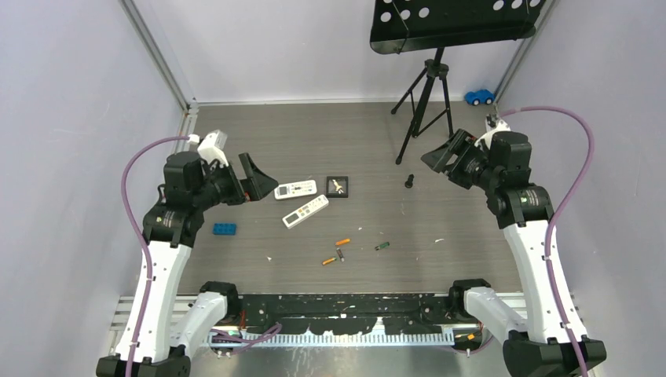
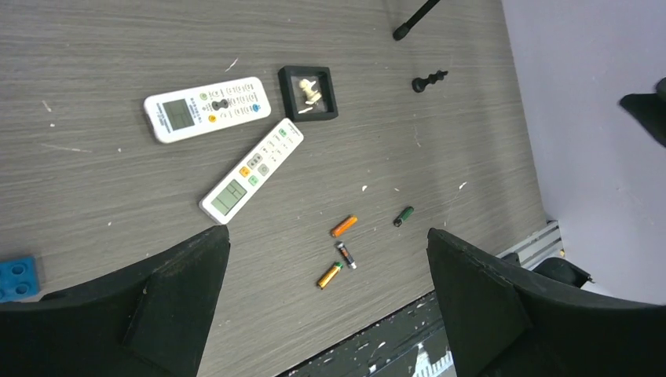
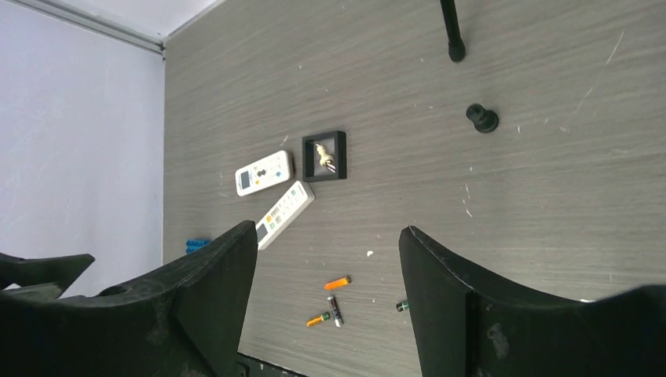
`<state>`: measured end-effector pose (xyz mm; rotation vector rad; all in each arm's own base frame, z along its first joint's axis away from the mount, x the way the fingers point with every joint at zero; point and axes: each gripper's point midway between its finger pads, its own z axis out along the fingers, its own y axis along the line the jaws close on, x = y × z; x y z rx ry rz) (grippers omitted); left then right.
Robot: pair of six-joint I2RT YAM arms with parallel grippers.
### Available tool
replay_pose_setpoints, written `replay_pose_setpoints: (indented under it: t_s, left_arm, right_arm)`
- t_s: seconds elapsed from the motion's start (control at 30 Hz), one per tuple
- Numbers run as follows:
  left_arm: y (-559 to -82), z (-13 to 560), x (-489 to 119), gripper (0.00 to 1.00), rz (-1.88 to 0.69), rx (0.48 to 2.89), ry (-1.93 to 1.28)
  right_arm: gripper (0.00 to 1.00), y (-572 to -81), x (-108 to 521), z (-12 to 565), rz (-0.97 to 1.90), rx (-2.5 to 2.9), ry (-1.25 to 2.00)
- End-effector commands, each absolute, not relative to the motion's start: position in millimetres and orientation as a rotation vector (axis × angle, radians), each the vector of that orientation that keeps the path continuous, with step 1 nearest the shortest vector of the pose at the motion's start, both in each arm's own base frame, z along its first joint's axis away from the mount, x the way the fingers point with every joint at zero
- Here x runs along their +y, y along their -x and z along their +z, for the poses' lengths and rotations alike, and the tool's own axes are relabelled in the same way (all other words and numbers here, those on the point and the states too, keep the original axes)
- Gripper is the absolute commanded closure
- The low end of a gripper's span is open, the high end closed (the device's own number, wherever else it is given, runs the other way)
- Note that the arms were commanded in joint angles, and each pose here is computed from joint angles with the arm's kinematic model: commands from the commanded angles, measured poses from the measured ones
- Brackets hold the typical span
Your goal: Load the batteries into the remote control
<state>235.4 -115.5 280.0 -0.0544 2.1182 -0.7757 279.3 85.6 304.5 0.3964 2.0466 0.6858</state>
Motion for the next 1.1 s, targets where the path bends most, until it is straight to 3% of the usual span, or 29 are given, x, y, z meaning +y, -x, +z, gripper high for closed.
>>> replay_pose_setpoints:
  t_s: [0.0, 0.8, 1.07]
  left_arm:
    - [-240, 299, -121, 0.00, -0.817, 2.020, 0.024]
    - [-304, 143, -136, 0.01, -0.865, 2.281, 0.443]
    - [-332, 137, -157, 0.00, -0.924, 2.300, 0.394]
  right_arm:
    - [0.28, -284, 87, 297, 0.710, 2.031, -0.422]
    - [0.30, -299, 125, 199, 0.774, 2.142, -0.472]
    - [0.30, -299, 142, 188, 0.772, 2.203, -0.459]
